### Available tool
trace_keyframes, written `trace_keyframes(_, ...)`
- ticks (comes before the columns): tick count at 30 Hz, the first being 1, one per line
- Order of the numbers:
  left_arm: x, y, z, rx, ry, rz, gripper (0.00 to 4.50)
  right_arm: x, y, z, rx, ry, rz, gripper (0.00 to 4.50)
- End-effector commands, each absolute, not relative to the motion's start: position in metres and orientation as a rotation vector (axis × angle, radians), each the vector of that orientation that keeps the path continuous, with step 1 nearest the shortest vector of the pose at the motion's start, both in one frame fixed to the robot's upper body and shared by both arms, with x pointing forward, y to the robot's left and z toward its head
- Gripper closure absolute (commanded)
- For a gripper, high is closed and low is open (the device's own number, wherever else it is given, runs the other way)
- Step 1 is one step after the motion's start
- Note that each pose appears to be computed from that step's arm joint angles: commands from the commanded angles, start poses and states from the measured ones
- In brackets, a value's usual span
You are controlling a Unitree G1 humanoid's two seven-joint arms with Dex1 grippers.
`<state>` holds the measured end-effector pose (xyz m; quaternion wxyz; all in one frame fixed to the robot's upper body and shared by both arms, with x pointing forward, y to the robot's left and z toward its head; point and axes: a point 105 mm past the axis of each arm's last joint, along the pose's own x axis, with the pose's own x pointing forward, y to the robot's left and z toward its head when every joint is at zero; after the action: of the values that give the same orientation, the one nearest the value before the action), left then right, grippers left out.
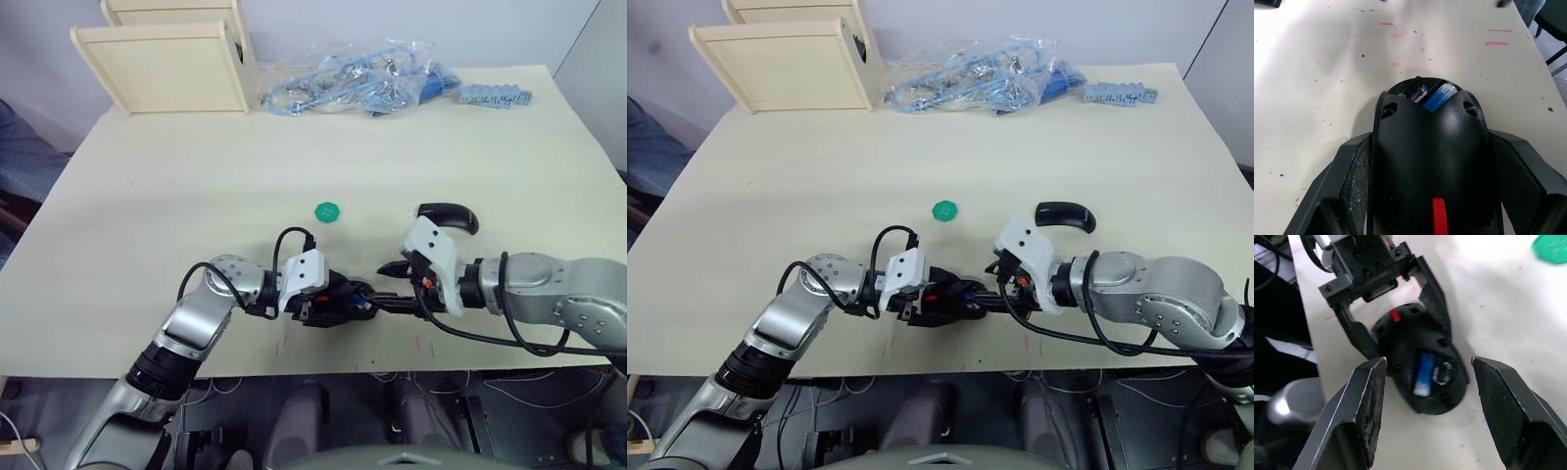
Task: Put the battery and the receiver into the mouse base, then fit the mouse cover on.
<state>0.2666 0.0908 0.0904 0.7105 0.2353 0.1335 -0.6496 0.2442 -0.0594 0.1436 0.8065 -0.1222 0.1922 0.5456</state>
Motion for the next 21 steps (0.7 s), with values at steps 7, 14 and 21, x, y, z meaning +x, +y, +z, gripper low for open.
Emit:
trace_keyframes(7,0.264,0.090,0.094,0.516,0.283,-1.445,1.53,0.252,-0.063,0.135,-0.288,0.280,1.193,3.78)
trace_keyframes(14,0.265,0.090,0.094,0.516,0.283,-1.445,1.53,0.254,-0.061,0.128,-0.250,0.249,1.221,4.39)
trace_keyframes(21,0.265,0.091,0.094,0.516,0.284,-1.443,1.53,0.256,-0.055,0.124,-0.233,0.237,1.227,4.39)
